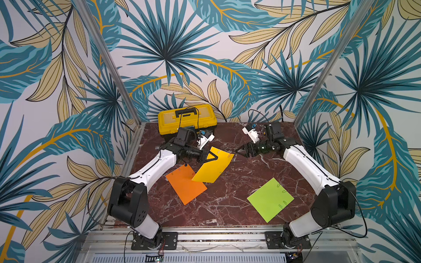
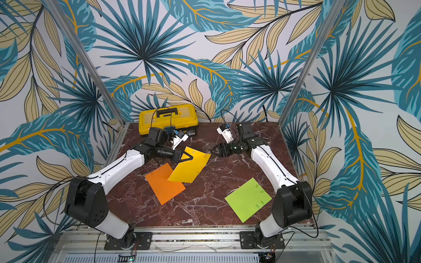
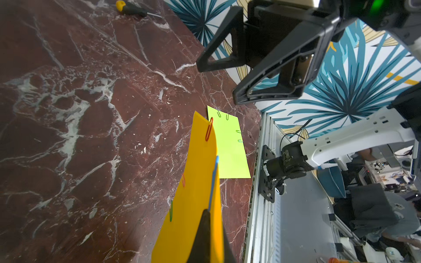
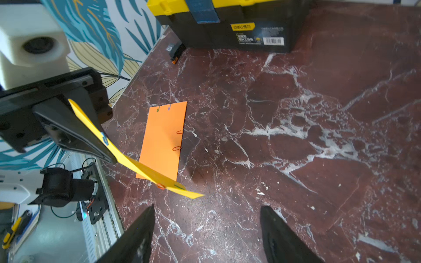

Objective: Unclip the paperclips from the documents
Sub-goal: Pick up the document from the center of the board.

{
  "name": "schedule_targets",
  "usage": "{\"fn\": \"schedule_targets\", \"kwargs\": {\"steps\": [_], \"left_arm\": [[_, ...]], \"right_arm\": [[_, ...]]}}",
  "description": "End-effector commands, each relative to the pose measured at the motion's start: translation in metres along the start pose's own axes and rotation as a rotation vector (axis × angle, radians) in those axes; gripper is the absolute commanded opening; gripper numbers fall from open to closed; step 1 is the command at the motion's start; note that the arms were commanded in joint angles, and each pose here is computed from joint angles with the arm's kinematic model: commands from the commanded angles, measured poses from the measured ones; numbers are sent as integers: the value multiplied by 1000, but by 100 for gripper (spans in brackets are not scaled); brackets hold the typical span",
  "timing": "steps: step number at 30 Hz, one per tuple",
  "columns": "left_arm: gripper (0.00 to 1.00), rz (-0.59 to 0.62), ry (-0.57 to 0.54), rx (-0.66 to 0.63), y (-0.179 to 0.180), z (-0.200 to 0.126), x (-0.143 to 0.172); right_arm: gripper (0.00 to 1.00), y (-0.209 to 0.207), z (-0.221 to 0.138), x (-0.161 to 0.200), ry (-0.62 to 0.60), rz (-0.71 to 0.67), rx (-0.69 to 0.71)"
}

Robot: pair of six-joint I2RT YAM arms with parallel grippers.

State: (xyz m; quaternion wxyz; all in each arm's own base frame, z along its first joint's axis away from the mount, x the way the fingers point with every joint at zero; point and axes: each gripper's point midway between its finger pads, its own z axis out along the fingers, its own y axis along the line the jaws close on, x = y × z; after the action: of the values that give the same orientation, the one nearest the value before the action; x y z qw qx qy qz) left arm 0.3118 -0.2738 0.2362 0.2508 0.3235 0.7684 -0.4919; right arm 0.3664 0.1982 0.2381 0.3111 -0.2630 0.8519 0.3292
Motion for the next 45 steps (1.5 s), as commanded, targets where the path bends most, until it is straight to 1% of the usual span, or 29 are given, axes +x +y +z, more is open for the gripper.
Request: {"fn": "schedule_targets", "kwargs": {"steps": [1, 4, 9, 14, 23, 27, 29, 33, 37, 41, 45], "left_arm": [[0, 77, 5, 51, -21, -6, 0], [0, 98, 2, 85, -31, -9, 2], [0, 130, -5, 128, -44, -12, 2], [0, 155, -16, 151, -52, -15, -2], [0, 160, -12, 198, -64, -15, 1], [0, 163, -12, 191, -63, -15, 2], [0, 164, -12, 191, -63, -15, 2], [0, 166, -12, 191, -63, -15, 2], [0, 162, -8, 195, -62, -14, 4], [0, 151, -3, 197, -60, -13, 7], [0, 141, 5, 203, -61, -11, 11]], "right_arm": [[72, 35, -21, -12, -31, -127, -88], [72, 57, -26, -17, -30, -205, -133], [71, 84, -22, -12, 31, -300, -205], [69, 89, -10, -2, 103, -329, -214], [68, 99, 5, -2, 126, -357, -252], [63, 108, 7, 0, 129, -362, -300], [57, 112, 8, 3, 138, -362, -322], [38, 117, 9, 11, 155, -358, -345], [22, 118, 7, 14, 159, -358, -347], [1, 119, 6, 13, 154, -360, -343], [0, 120, 5, 11, 152, -364, -341]]}}
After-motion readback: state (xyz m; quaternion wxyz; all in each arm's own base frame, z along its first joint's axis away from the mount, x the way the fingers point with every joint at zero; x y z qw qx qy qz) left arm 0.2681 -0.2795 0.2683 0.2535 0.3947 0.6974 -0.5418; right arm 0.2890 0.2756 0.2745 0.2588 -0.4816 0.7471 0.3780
